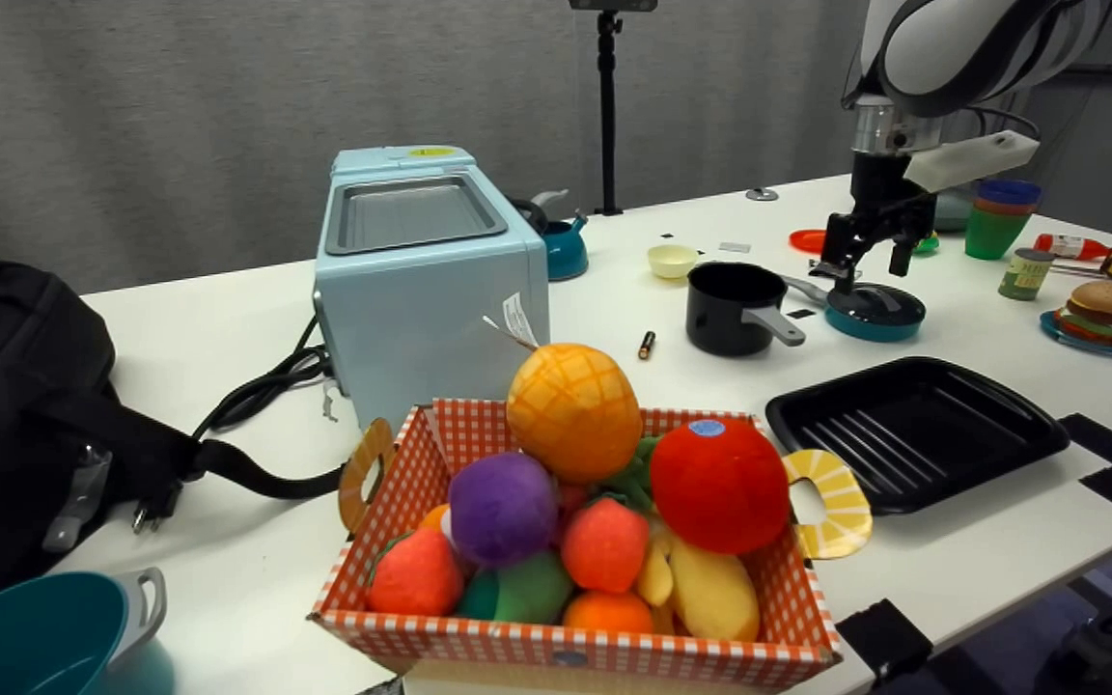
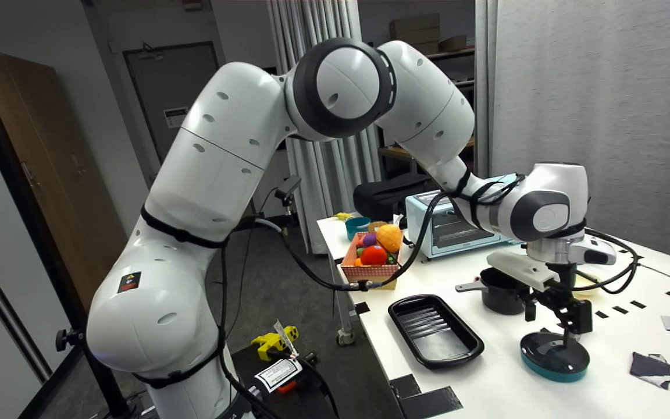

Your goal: Remove the lid from the pan and place it on the pot

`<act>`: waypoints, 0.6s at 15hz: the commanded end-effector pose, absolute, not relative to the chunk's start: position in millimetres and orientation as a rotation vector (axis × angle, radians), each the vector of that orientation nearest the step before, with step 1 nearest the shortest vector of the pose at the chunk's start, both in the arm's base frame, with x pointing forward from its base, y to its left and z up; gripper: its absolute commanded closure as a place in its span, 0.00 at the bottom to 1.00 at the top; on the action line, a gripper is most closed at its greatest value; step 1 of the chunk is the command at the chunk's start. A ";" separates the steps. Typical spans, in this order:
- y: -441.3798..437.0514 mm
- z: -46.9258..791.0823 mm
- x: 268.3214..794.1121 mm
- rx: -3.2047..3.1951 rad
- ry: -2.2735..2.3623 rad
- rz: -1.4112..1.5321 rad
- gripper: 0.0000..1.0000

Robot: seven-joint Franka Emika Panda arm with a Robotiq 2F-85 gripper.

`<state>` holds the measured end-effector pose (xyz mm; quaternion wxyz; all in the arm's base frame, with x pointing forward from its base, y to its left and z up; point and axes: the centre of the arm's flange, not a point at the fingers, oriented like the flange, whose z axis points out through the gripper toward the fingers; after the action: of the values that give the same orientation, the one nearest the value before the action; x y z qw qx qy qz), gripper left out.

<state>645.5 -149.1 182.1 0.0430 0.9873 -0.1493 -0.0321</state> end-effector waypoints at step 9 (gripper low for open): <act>-157.6 162.9 662.4 2.991 -0.567 -0.069 0.69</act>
<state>653.2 -154.5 168.7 0.0479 0.9831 -0.1740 -0.0318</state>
